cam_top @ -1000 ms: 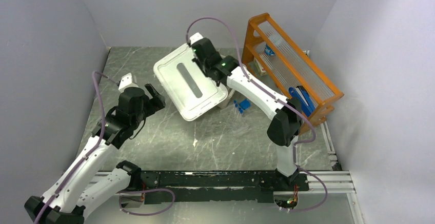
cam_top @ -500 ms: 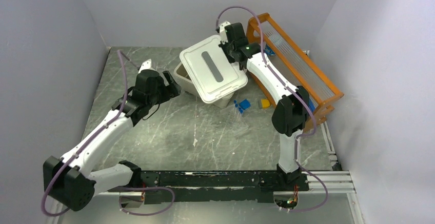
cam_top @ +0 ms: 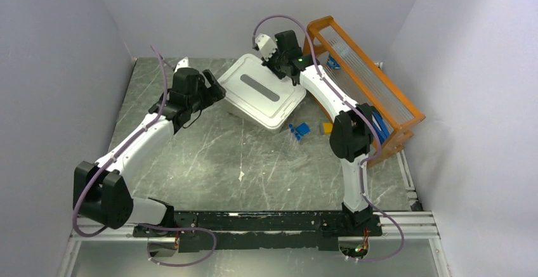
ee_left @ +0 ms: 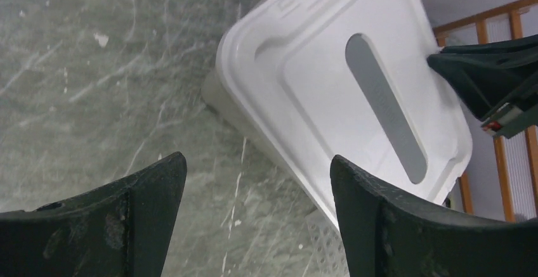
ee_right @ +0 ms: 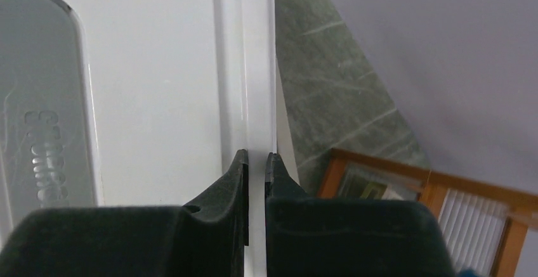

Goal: Organize the chemistry lab equipment

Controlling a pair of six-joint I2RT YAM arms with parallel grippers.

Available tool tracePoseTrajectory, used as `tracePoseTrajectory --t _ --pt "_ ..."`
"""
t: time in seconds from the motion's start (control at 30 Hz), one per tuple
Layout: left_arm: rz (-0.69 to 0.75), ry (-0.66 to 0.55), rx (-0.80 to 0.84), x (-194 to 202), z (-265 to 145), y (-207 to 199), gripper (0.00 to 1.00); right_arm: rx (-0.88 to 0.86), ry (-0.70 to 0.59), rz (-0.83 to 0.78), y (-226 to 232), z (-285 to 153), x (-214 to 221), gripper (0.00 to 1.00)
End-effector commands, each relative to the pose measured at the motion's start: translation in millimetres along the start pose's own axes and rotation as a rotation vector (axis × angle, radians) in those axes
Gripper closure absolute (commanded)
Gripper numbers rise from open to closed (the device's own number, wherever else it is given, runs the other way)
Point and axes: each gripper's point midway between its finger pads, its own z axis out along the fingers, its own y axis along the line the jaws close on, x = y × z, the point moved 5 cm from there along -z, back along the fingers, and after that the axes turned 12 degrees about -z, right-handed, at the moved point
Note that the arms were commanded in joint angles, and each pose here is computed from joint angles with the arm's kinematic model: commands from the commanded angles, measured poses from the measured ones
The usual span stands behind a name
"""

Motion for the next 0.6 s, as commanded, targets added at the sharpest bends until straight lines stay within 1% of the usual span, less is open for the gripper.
tracePoseTrajectory --t 0.0,0.13,0.23,0.3,0.43,0.57 --pt "0.03 -0.003 0.071 -18 16 -21 0.14 0.016 -0.073 -0.101 -22 16 -12 0.98" --pt "0.076 0.024 0.033 -19 39 -17 0.16 0.034 -0.086 -0.097 -25 23 -15 0.96" --pt "0.1 0.047 0.001 -19 52 -14 0.18 0.035 -0.107 -0.075 -25 21 -18 0.9" --pt "0.105 0.051 0.001 -20 56 -14 0.18 0.021 -0.144 -0.046 -24 13 -25 0.77" --pt "0.106 0.03 -0.008 -23 58 -12 0.18 -0.006 -0.217 0.028 -20 -9 -40 0.63" --pt "0.113 0.006 -0.018 -31 58 -14 0.16 0.076 -0.233 0.157 -35 -31 -52 0.51"
